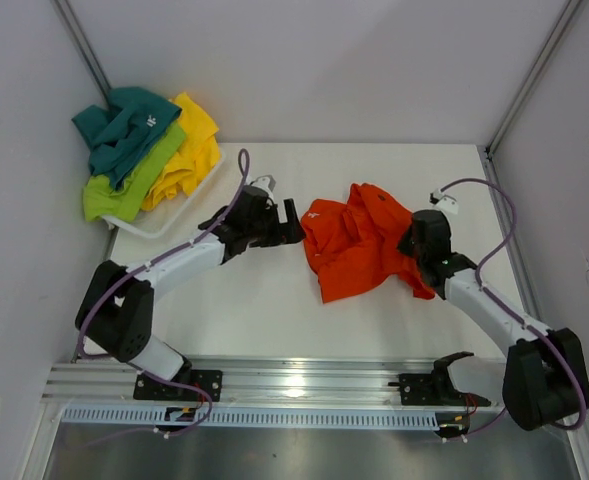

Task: Fold and stack the shorts
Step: Flatten the shorts out

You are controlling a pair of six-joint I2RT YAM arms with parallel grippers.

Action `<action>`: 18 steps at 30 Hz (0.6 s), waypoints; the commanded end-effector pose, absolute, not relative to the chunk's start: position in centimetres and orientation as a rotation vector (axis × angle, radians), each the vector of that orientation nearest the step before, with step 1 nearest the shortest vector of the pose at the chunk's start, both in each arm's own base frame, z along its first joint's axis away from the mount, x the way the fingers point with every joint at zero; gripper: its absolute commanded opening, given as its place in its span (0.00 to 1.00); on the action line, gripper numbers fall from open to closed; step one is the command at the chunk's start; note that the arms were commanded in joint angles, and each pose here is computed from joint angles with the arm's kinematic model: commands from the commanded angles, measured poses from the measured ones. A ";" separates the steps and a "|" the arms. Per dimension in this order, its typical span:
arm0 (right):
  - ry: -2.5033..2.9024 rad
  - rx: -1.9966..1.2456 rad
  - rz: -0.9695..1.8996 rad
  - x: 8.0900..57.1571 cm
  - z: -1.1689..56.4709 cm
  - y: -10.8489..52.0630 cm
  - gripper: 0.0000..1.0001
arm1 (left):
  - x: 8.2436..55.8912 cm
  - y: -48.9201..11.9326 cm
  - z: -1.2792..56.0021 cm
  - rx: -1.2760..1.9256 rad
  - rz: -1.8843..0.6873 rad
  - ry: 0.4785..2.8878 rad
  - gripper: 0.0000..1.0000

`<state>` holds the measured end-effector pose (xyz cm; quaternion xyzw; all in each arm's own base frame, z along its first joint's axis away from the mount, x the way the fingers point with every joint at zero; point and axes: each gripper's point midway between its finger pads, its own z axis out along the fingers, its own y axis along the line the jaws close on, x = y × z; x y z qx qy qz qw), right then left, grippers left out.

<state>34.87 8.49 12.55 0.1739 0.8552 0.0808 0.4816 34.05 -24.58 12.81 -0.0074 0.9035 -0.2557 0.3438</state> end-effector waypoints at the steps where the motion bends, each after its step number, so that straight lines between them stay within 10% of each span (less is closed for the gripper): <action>1: 2.009 0.617 0.077 33.4 15.0 3.8 0.04 | 34.5 -26.8 13.2 0.049 -0.678 2.297 0.99; 18: 1.872 0.692 0.194 29.0 17.1 0.2 0.00 | 36.4 -36.0 14.7 0.266 -0.725 2.252 0.98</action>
